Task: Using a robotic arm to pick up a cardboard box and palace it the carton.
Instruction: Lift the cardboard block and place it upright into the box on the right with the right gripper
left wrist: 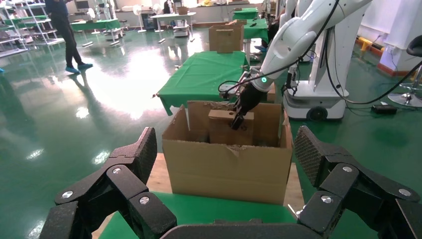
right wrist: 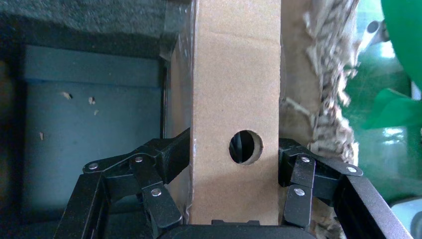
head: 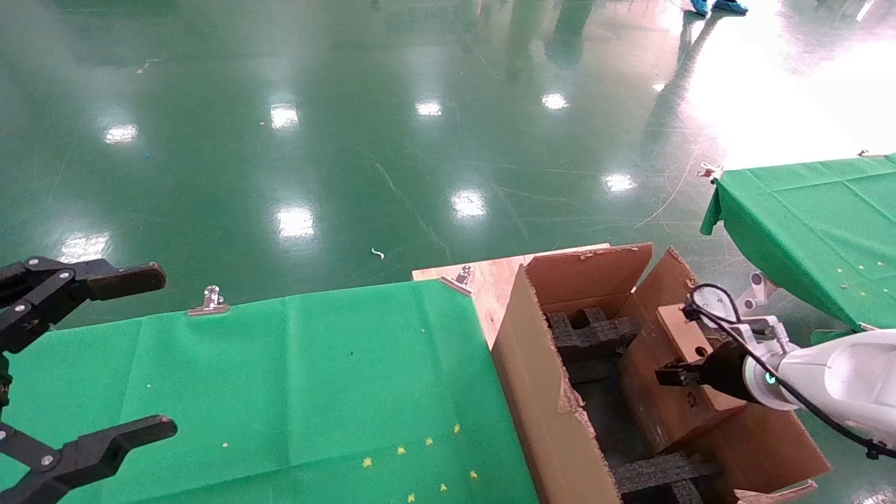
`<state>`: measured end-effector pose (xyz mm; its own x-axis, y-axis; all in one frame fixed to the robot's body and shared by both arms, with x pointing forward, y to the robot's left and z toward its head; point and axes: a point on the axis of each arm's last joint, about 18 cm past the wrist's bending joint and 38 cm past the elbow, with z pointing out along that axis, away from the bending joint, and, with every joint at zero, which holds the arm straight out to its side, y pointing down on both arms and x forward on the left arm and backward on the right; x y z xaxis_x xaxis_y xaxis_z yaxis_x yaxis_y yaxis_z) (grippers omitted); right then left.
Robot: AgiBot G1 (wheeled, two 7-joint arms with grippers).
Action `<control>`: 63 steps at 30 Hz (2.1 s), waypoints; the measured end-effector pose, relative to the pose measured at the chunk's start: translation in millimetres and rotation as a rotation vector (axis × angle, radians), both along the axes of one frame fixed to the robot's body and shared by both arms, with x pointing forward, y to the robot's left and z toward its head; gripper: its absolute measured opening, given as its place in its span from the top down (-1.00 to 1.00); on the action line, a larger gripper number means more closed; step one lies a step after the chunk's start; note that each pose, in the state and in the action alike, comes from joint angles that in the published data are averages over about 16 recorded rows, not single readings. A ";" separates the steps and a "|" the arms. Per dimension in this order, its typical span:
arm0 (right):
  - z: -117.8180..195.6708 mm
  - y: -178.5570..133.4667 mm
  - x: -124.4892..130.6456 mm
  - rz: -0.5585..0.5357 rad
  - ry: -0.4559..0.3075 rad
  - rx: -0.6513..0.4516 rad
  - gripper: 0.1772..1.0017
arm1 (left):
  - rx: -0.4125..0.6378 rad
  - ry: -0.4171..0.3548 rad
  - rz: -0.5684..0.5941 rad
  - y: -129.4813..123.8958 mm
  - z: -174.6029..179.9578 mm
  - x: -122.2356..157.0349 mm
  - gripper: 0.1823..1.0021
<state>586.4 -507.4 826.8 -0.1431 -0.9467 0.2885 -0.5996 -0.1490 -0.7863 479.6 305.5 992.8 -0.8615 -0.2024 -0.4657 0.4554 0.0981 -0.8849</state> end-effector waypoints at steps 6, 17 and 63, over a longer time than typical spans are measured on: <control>-11.1 3.5 -1.0 0.005 0.013 0.014 0.60 | 0.000 0.000 0.000 0.0 0.0 0.0 -1.00; -29.9 7.3 -5.5 0.019 0.049 0.037 0.60 | 0.000 0.000 0.000 0.0 0.0 0.0 -1.00; -32.4 16.1 10.5 0.041 0.039 0.012 0.16 | -0.001 0.000 0.000 0.1 0.0 0.0 -1.00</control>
<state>596.9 -491.3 794.4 -0.0930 -0.9550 0.2818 -0.6235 -0.1648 -0.7642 479.7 305.5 992.9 -0.8616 -0.2029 -0.4654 0.4551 0.0975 -0.8851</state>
